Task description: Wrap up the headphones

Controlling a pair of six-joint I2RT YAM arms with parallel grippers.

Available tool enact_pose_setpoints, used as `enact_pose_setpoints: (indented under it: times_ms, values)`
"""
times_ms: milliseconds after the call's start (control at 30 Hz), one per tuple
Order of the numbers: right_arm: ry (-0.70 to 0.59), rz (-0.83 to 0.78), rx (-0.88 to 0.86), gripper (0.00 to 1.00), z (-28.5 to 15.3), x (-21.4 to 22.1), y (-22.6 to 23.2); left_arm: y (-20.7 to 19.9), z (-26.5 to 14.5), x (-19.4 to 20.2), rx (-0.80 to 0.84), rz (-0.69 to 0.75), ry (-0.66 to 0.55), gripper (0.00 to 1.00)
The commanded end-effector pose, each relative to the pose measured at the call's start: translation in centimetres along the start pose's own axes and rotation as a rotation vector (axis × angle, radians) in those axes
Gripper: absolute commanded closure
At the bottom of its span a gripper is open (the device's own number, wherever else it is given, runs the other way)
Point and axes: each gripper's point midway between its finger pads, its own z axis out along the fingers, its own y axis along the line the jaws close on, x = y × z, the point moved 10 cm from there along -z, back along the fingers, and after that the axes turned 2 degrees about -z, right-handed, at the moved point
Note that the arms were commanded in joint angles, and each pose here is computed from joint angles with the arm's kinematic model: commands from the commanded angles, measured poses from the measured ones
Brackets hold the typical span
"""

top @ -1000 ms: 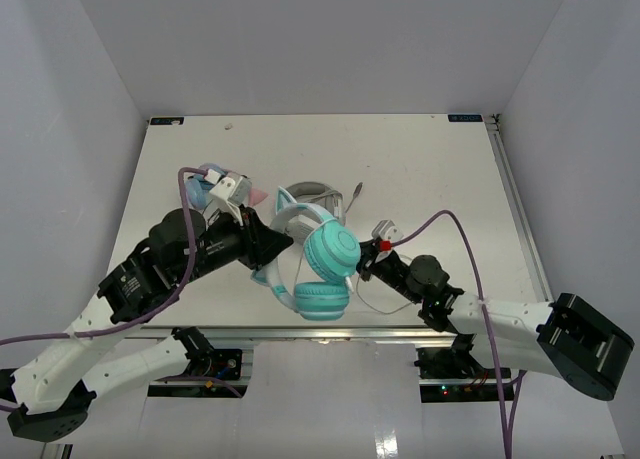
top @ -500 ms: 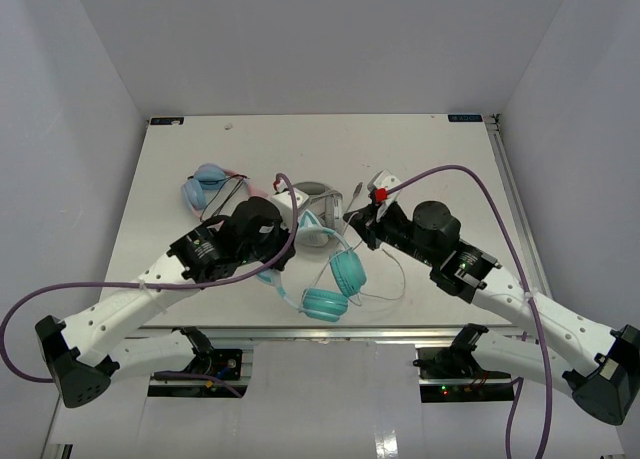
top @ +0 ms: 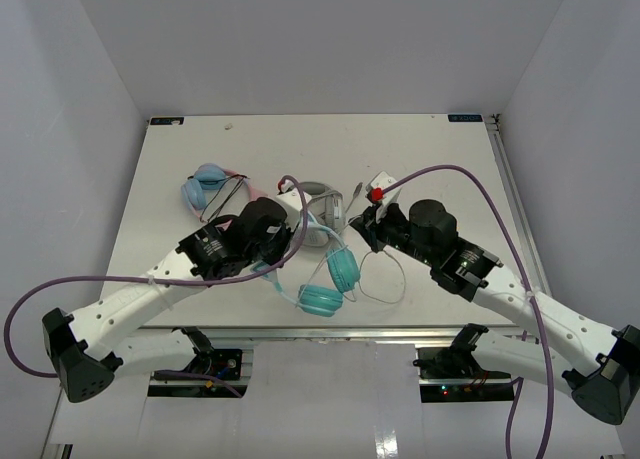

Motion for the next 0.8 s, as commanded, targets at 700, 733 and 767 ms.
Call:
enact_pose_setpoints:
  times_ms: [700,733,767]
  values:
    - [-0.075,0.171,-0.554,0.88,2.5,-2.5,4.2,2.9,-0.2,-3.1,-0.584,-0.251,-0.155,1.00]
    - [-0.081,0.183,-0.561,0.88,2.8,-2.6,4.3,2.8,-0.2,-3.1,-0.586,-0.258,-0.156,1.00]
    - [-0.084,0.192,-0.572,0.88,3.0,-2.6,4.4,2.8,-0.1,-3.1,-0.591,-0.266,-0.154,1.00]
